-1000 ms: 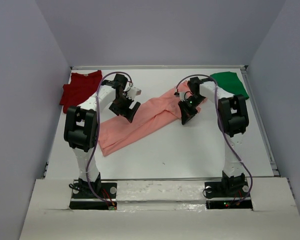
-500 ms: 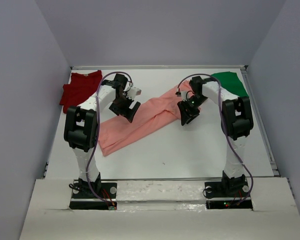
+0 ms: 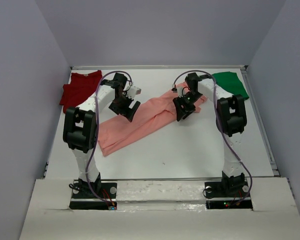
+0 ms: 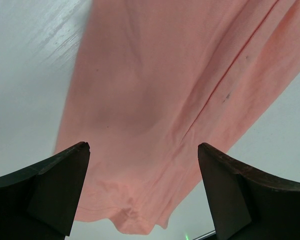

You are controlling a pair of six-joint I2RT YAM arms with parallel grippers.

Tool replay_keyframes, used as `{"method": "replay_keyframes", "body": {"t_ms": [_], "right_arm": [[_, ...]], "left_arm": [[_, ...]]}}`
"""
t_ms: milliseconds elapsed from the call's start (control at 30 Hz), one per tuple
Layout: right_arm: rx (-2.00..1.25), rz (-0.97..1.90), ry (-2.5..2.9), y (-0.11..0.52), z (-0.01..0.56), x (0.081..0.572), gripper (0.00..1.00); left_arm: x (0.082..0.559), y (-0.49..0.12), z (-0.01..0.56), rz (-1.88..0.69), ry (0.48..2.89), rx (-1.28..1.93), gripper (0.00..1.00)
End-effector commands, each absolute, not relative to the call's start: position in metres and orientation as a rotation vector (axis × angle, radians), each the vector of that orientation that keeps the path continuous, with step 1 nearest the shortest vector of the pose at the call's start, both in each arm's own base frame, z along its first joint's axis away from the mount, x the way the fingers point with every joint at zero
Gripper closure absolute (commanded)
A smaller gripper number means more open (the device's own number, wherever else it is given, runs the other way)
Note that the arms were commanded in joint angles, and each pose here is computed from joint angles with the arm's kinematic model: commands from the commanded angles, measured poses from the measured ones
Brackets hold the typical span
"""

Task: Fold and stack the t-shirts
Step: Rotate the tshirt 90 degrees

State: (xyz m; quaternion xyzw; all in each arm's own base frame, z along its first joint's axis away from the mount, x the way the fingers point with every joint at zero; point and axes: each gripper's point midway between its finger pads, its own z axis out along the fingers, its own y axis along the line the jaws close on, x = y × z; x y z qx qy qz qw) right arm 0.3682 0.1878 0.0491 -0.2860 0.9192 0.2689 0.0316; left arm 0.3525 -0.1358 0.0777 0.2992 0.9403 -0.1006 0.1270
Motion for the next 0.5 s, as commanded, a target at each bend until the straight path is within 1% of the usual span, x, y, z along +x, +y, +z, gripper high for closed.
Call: {"method": "replay_keyframes", "body": {"t_ms": [0, 200, 467], "right_arm": [[-0.903, 0.832, 2.815, 0.198, 0.055, 0.372, 0.41], [-0.916, 0.832, 2.827, 0.202, 0.048, 0.372, 0.42], [-0.939, 0.812, 2.844, 0.206, 0.041, 0.370, 0.61]], "left_arm": [[0.349, -0.134, 0.097, -0.306, 2.694, 0.873, 0.01], [0.347, -0.135, 0.096, -0.316, 2.700, 0.871, 0.01], [0.344, -0.136, 0.096, -0.329, 2.701, 0.870, 0.01]]}}
